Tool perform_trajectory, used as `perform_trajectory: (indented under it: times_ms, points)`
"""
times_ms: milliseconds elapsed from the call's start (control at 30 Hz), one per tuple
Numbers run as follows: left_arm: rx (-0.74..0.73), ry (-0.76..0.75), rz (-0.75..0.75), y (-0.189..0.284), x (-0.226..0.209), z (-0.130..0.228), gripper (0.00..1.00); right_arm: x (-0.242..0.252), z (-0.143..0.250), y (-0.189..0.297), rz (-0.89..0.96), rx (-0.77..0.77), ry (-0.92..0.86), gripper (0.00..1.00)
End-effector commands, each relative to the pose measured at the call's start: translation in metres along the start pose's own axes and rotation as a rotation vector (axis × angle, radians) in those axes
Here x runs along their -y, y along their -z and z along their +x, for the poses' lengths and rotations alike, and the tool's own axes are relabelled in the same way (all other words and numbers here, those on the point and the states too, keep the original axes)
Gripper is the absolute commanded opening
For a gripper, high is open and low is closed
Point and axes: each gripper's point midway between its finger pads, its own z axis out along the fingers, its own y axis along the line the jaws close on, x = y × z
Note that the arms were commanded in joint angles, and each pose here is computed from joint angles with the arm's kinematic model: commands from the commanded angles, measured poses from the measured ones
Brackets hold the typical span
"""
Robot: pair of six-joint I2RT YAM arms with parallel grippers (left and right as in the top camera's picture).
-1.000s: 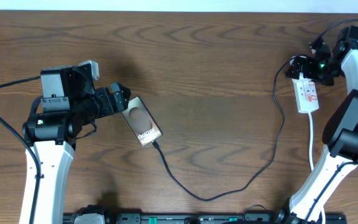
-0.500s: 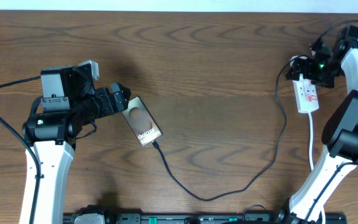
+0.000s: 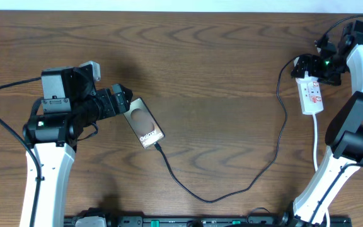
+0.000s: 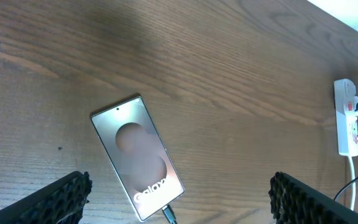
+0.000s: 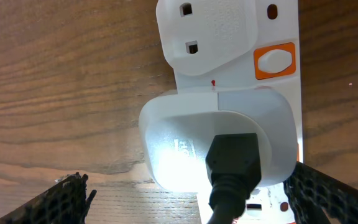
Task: Plug charger to phone and switch on socket
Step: 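Press the orange switch on the power strip with the right gripper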
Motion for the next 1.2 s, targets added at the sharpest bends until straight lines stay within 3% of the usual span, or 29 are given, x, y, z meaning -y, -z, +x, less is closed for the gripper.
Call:
perform_trajectory:
  times_ms: [0, 367, 1167]
  points:
    - [0.006, -0.013, 0.001, 0.002, 0.001, -0.002, 0.94, -0.007, -0.002, -0.003, -0.017, 0.002, 0.012, 0.99]
    - [0.006, -0.012, 0.002, 0.002, 0.001, -0.002, 0.94, -0.022, 0.018, -0.034, -0.086, -0.041, -0.017, 0.99]
    - [0.005, -0.012, 0.001, 0.002, 0.001, -0.002, 0.94, -0.056, 0.018, -0.031, -0.267, -0.039, -0.052, 0.99]
